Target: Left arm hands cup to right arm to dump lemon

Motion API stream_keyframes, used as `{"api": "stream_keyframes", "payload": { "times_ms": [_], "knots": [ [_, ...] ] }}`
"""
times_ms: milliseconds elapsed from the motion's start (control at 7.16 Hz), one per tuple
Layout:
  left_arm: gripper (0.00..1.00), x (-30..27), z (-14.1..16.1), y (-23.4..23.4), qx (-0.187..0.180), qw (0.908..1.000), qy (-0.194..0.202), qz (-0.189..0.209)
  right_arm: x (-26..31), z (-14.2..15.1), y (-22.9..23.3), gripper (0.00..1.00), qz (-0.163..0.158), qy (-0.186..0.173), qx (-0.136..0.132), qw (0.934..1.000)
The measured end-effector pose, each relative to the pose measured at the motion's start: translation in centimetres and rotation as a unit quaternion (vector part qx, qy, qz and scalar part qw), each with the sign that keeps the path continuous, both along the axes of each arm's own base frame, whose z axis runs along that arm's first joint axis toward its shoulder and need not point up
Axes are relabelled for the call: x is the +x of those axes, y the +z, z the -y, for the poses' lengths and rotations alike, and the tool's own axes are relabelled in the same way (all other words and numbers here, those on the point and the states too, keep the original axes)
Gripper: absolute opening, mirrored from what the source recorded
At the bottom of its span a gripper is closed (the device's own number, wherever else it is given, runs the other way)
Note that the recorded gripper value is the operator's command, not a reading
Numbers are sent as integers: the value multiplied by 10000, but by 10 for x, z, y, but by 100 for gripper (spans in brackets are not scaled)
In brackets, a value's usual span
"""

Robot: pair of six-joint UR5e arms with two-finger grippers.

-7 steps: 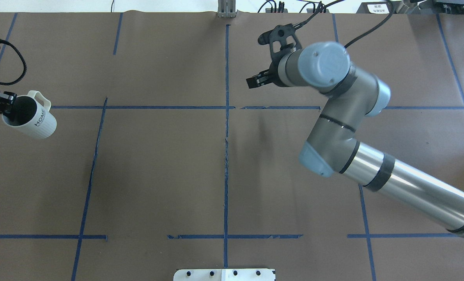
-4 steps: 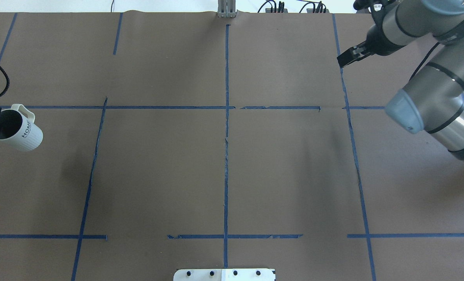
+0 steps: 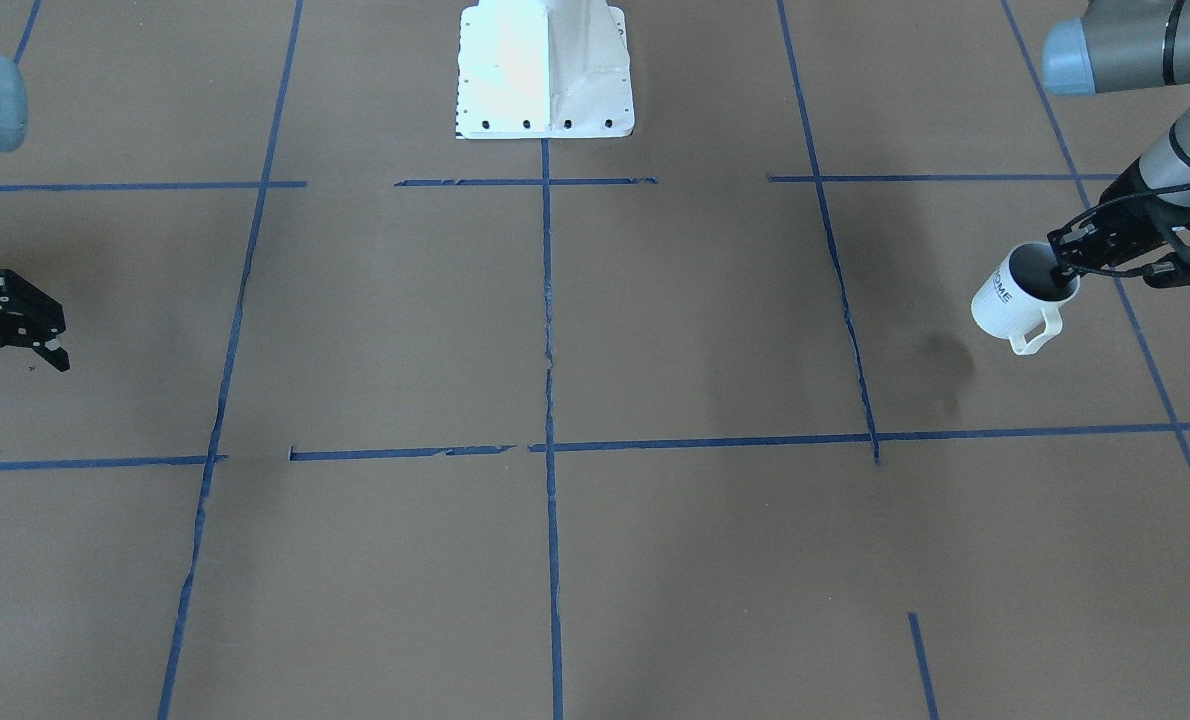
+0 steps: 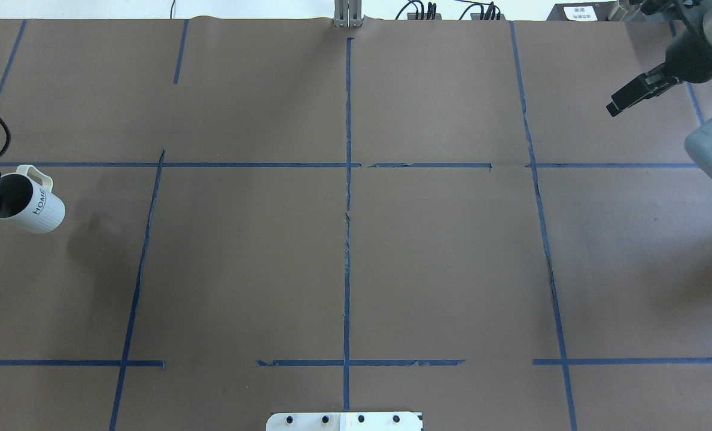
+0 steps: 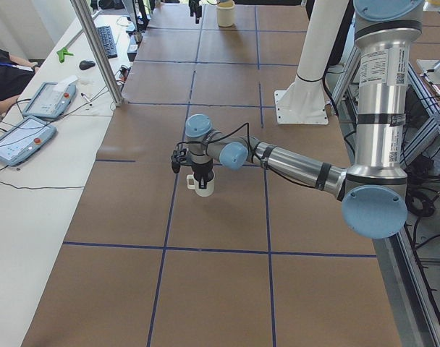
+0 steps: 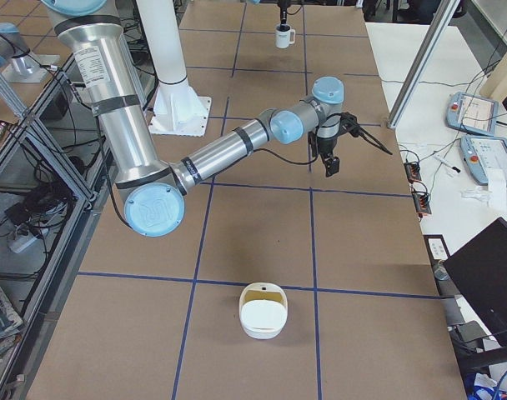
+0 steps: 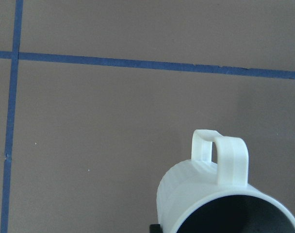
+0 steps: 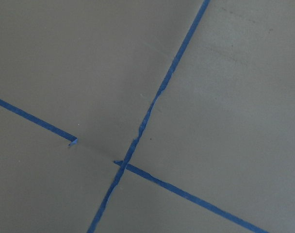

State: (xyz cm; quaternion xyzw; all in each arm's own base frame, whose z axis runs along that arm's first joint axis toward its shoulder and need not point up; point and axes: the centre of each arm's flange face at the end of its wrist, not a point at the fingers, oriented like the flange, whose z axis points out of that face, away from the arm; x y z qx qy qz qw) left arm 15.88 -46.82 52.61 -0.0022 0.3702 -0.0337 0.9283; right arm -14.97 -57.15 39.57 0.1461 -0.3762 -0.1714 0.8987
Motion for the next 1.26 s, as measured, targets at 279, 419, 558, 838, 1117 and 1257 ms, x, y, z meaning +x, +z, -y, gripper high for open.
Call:
{"api": "stream_keyframes", "payload": {
  "times_ms": [279,419,558,838,1117,1257],
  "knots": [
    [0,2,1,26,135,9999,-3,-84,27,-8,25,100,-6,56,-174,9998],
    [0,3,1,35,159,9998,9,-105,42,-14,40,100,47,95,-318,9994],
    [0,7,-1,38,141,9998,68,-139,50,-20,50,100,106,108,-422,9990],
    [1,20,-9,41,35,9995,238,-223,55,-25,59,100,91,132,-495,9986],
    [20,25,-13,45,-31,9993,301,-224,57,-28,66,100,74,139,-523,9985],
    [48,26,-14,48,-58,9993,315,-213,57,-29,67,100,71,139,-526,9985]
  ]
}}
